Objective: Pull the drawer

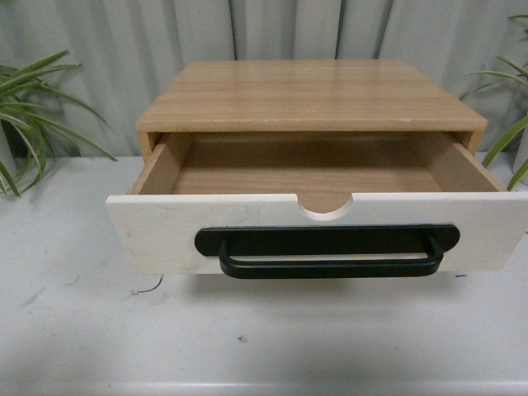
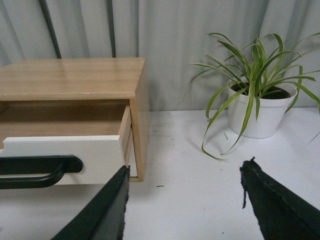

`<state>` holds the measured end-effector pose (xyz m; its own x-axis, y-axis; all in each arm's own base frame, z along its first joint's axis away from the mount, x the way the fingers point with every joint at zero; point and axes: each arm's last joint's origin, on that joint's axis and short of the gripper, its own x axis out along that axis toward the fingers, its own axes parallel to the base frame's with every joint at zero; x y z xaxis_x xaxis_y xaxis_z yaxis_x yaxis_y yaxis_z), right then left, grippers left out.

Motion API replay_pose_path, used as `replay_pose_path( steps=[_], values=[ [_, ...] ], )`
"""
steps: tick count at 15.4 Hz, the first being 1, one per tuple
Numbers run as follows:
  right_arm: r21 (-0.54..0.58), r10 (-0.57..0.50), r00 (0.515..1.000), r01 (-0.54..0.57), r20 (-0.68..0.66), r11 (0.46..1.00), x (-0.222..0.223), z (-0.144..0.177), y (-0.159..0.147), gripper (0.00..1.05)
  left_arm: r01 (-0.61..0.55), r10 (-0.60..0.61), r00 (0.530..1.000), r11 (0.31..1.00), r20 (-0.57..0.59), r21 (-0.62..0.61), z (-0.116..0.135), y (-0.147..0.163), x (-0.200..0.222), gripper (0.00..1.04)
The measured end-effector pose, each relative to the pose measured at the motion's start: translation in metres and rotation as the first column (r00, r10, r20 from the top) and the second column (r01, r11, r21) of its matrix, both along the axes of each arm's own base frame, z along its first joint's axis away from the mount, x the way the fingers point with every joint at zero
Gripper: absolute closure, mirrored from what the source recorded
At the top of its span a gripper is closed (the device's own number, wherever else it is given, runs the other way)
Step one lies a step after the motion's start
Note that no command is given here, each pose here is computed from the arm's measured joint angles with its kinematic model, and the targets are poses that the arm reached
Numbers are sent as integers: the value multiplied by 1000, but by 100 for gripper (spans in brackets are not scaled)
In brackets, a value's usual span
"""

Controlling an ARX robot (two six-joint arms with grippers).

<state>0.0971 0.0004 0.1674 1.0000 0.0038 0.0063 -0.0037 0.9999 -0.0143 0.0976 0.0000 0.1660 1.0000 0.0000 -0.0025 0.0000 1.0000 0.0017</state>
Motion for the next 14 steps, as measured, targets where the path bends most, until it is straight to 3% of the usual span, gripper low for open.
replay_pose_path(
  steps=[3,4,14],
  values=[
    [0,0,1000,0,0,1000,0,0,0,8,0,0,1000,1000,0,0,0,0,0,10],
    [2,0,1000,0,0,1000,0,0,0,5,0,0,1000,1000,0,1,0,0,0,6],
    [2,0,1000,0,0,1000,0,0,0,6,0,0,1000,1000,0,1,0,0,0,7]
  ],
)
